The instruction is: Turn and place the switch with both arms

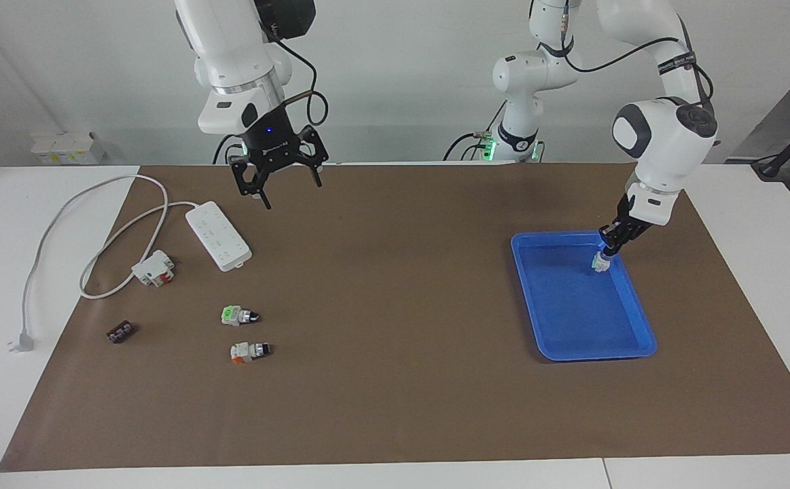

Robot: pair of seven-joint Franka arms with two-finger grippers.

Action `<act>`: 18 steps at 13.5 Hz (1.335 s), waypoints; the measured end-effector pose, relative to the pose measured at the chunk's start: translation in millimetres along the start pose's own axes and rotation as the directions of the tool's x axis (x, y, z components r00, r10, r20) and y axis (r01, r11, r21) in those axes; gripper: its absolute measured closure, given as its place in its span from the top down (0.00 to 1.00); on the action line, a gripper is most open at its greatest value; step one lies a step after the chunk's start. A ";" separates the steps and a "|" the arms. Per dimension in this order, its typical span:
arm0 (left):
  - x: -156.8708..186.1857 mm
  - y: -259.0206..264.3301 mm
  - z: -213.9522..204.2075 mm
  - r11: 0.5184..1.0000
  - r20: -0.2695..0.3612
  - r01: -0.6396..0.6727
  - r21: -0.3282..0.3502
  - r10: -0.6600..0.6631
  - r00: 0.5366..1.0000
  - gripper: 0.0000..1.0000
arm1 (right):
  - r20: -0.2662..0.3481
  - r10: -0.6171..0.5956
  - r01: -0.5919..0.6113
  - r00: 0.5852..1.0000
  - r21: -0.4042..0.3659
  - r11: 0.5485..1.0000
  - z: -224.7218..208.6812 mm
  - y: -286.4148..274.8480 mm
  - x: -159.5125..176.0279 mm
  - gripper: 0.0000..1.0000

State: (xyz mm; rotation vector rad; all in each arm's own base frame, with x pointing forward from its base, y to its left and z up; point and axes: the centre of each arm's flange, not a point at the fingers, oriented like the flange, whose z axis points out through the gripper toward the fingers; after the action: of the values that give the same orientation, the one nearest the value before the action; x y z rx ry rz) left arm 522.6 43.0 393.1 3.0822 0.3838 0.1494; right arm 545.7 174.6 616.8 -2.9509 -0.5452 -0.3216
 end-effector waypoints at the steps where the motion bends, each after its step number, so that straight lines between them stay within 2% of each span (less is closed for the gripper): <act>1: -0.1 0.1 0.1 1.000 0.000 -0.003 0.000 0.003 1.000 0.10 | -0.002 0.059 -0.059 0.998 -0.010 0.998 -1.2 5.1 0.0 1.00; 4: -0.2 0.3 0.2 1.000 0.001 -0.007 0.000 0.007 1.000 0.10 | -0.022 0.220 -0.222 0.975 -0.083 0.972 -9.4 20.8 0.2 1.00; 6: -0.5 1.2 0.5 1.000 0.001 -0.020 0.000 0.020 1.000 0.10 | -0.011 0.311 -0.310 0.950 -0.116 0.944 -13.5 22.6 -2.3 1.00; 8: -0.9 2.8 0.6 0.999 0.002 -0.036 0.000 0.036 0.999 0.15 | 0.008 0.376 -0.372 0.927 -0.132 0.919 -15.5 26.3 -5.8 1.00; 10: -1.1 3.5 0.7 0.999 0.002 -0.045 0.000 0.045 0.999 0.34 | 0.024 0.406 -0.399 0.914 -0.143 0.906 -16.2 34.8 -9.1 1.00; 11: -1.1 3.8 0.6 0.999 0.002 -0.048 0.000 0.048 0.999 0.50 | 0.029 0.417 -0.409 0.908 -0.146 0.901 -16.3 39.5 -10.3 1.00; 13: 0.8 5.7 -2.3 0.999 -0.005 -0.052 -0.001 0.052 0.999 0.67 | 0.040 0.456 -0.445 0.889 -0.155 0.882 -15.5 43.8 -12.7 1.00; 18: 25.5 41.0 -44.4 0.994 -0.001 -0.109 -0.011 0.109 0.994 0.68 | 0.062 0.484 -0.469 0.873 -0.166 0.867 -13.9 42.7 -15.9 1.00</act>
State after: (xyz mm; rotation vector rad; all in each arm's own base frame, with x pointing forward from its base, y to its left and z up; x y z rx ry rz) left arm 552.7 10.4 441.4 3.0932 0.2134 0.1538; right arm 544.1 127.4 623.1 -3.1190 0.2240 -0.1591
